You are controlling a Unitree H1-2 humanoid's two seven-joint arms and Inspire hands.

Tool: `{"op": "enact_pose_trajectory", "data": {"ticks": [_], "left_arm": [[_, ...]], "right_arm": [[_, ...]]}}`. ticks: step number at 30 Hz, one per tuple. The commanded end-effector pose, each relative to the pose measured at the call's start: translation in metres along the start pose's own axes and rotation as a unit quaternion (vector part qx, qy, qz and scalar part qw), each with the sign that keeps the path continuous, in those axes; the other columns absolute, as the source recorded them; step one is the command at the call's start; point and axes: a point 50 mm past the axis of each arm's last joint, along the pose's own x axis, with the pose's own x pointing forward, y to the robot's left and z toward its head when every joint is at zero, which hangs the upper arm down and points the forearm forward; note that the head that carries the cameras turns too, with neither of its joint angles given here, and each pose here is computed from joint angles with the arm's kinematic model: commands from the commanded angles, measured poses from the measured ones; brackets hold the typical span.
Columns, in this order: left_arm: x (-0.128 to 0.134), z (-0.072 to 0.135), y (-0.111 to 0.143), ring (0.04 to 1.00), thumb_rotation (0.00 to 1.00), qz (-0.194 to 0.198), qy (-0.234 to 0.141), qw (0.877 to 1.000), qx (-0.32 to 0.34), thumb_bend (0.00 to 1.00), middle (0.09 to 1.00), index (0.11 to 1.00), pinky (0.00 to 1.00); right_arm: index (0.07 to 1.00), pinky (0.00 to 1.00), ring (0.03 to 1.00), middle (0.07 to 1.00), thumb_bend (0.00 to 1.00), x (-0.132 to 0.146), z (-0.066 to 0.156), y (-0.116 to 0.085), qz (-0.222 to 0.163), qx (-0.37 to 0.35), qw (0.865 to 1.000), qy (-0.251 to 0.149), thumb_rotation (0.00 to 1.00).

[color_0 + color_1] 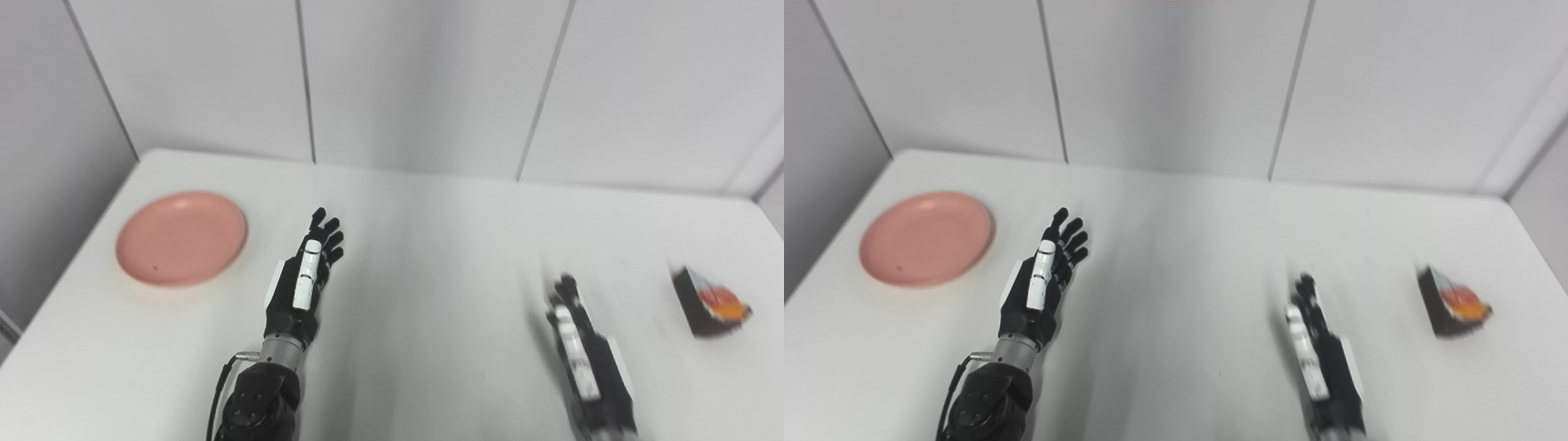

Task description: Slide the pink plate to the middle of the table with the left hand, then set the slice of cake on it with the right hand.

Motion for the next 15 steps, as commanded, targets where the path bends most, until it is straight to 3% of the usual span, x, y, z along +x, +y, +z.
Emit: {"op": "enact_pose_trajectory", "data": {"ticks": [1, 8, 13, 15], "left_arm": [[0.018, 0.029, 0.002, 0.923, 1.0, 0.0, -0.068, 0.997, 0.022, 0.69, 0.933, 0.945, 0.91], [0.037, 0.059, 0.025, 0.889, 1.0, 0.054, -0.107, 0.991, 0.06, 0.73, 0.878, 0.894, 0.94], [0.046, 0.069, 0.044, 0.85, 1.0, 0.091, -0.129, 0.984, 0.083, 0.73, 0.842, 0.855, 0.89], [0.048, 0.074, 0.053, 0.803, 1.0, 0.118, -0.132, 0.98, 0.092, 0.73, 0.806, 0.816, 0.84]], "right_arm": [[1.0, 1.0, 1.0, 1.0, 0.54, -0.001, 0.012, -0.005, 0.003, 0.003, 0.999, -0.035, 0.88], [1.0, 1.0, 1.0, 1.0, 0.51, -0.003, 0.006, -0.015, 0.005, 0.013, 1.0, -0.028, 0.91], [1.0, 1.0, 1.0, 1.0, 0.48, -0.003, 0.001, -0.018, -0.007, 0.015, 0.999, -0.03, 0.92], [1.0, 1.0, 1.0, 1.0, 0.45, -0.004, 0.002, -0.017, -0.017, 0.015, 0.999, -0.035, 0.88]]}}
